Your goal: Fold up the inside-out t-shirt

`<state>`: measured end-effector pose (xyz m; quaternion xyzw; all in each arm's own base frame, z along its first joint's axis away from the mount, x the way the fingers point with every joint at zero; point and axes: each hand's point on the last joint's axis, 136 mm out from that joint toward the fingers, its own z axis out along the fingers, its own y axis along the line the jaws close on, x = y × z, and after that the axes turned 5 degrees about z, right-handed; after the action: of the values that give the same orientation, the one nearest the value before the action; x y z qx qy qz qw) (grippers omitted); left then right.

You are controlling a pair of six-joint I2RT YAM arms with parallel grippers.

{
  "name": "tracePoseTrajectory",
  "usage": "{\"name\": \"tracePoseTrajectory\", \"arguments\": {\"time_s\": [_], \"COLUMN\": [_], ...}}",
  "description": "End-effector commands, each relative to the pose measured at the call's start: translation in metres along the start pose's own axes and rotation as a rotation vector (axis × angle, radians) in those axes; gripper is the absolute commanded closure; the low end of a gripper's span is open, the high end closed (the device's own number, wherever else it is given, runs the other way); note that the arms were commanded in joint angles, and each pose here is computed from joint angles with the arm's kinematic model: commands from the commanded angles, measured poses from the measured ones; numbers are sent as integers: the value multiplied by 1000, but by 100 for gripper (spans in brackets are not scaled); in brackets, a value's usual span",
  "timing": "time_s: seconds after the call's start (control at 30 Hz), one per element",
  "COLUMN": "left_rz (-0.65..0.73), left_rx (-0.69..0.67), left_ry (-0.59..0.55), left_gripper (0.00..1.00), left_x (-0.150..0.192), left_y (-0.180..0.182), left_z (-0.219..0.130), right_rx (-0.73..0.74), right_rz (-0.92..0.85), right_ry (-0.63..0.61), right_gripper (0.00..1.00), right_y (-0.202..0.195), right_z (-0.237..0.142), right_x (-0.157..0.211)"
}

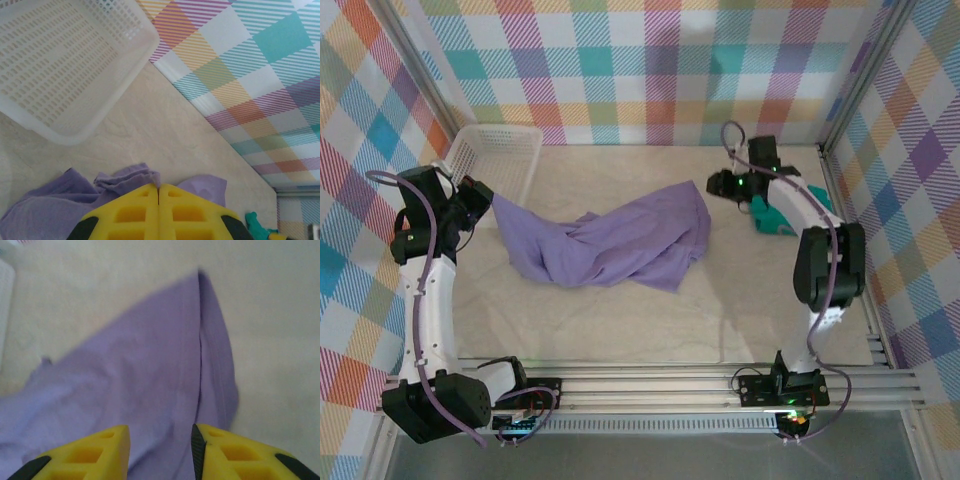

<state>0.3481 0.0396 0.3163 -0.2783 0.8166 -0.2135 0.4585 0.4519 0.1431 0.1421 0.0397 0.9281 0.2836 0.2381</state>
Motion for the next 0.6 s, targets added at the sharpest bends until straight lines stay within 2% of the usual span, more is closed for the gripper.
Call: {"name": "tracePoseTrajectory", "arguments": {"time_s": [0.0, 0.1, 0.2, 0.33, 0.57], "left_rz": [-7, -8, -6, -1, 8], "left_rx": [23, 31, 43, 46, 53], "left_ry": [-8, 1, 14, 24, 34], "left_gripper": [100, 100, 100, 100, 100], "left_x": [-1, 0, 3, 6, 8], "left_y": [1, 0, -3, -5, -7], "left_z": [5, 7, 10, 12, 14], "right_rx": [-49, -94, -129, -114, -69], "right_rz": [-69, -47, -29, -10, -31], "right_ry": [31, 139, 203, 247, 244], "right_gripper": [60, 60, 61, 61, 61], "right_y": [27, 32, 37, 30, 21], "right_z": [-16, -5, 9, 28, 45], "right_x": [54, 112, 143, 161, 156]}}
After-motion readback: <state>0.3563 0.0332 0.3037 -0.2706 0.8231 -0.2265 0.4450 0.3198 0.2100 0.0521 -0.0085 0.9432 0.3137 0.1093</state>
